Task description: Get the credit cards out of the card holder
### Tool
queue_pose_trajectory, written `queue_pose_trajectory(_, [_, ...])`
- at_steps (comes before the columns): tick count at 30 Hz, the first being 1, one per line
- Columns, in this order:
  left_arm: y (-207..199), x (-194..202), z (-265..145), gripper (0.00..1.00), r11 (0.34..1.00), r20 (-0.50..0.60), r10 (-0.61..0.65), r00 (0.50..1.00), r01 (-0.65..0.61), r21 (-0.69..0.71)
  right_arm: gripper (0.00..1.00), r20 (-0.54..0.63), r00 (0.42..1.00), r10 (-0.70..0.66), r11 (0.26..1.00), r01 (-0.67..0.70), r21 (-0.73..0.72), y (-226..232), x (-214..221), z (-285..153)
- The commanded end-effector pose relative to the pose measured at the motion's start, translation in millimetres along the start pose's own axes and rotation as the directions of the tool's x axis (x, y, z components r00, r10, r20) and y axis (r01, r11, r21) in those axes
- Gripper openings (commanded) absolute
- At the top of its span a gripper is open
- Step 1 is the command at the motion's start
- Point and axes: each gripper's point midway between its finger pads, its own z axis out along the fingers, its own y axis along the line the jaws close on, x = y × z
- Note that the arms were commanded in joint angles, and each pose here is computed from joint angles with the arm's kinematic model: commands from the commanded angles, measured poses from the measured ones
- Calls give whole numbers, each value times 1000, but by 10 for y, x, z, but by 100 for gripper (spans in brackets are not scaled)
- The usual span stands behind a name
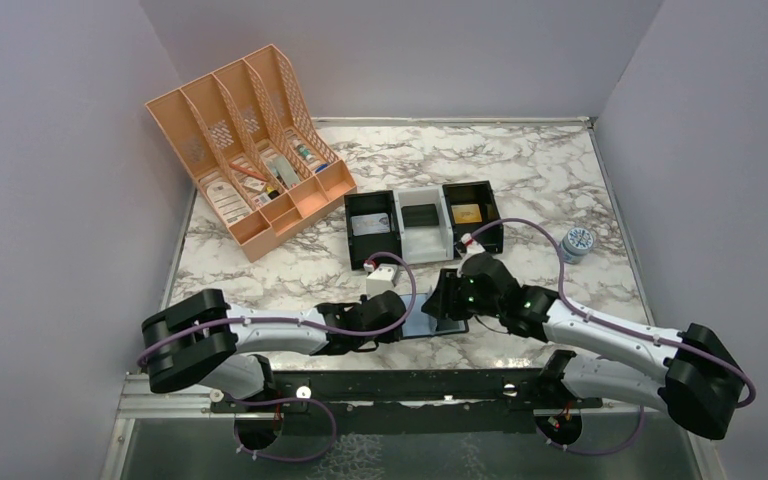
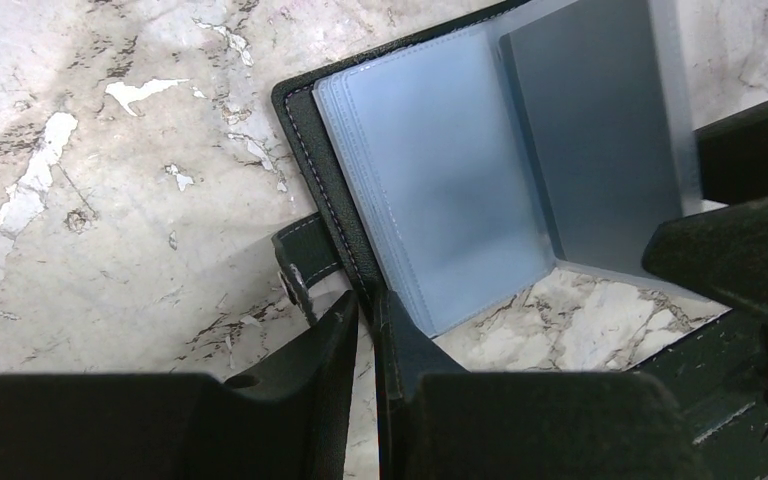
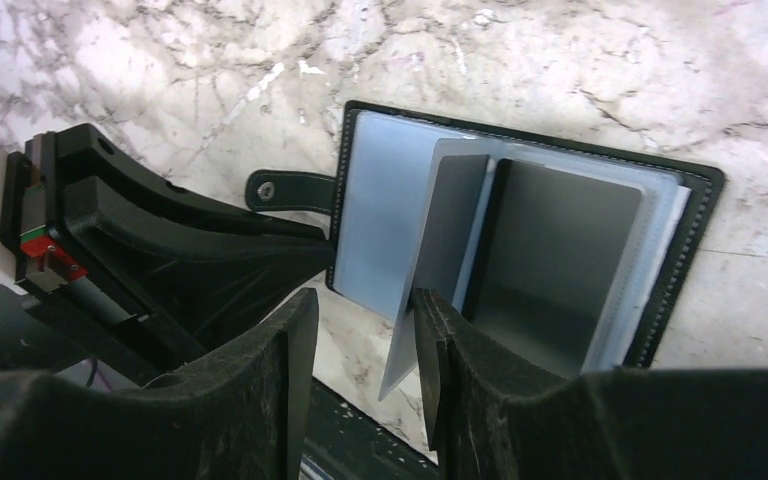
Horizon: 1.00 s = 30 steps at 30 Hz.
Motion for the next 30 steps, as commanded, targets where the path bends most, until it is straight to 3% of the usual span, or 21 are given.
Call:
queue_pose_trajectory(1, [-69,-65,-64,16,1000,16,6,1000,-6,23,41,-24,1000,4,993,-6,-115,217,24,28])
queue_pose_trajectory(10, [-17,-177,-241,22,998,78,-47,996,43,48,44,-43,999,-18,961,6,-277,620,-68,-36])
queue_pose_trajectory(13, [39,-196,-327,26,997,90,-56,994,52,49,46,5,999,-33,972,34,-233,560,-168,-69])
queue_pose_trajectory(19, [-120,-221,-392,36,990,87,-35,996,23,137,49,101,994,-33,999,33,5,63,-271,-45])
queue_pose_trajectory(24, [-495,-330,-403,40,967,87,-14,996,-9,255,49,73,997,3,999,-1,-40,-41,-175,21])
queue_pose_trajectory(30, [-580,-338,-222,42,978,62,31,998,-44,206,45,13,999,36,991,-34,-130,-8,-86,124])
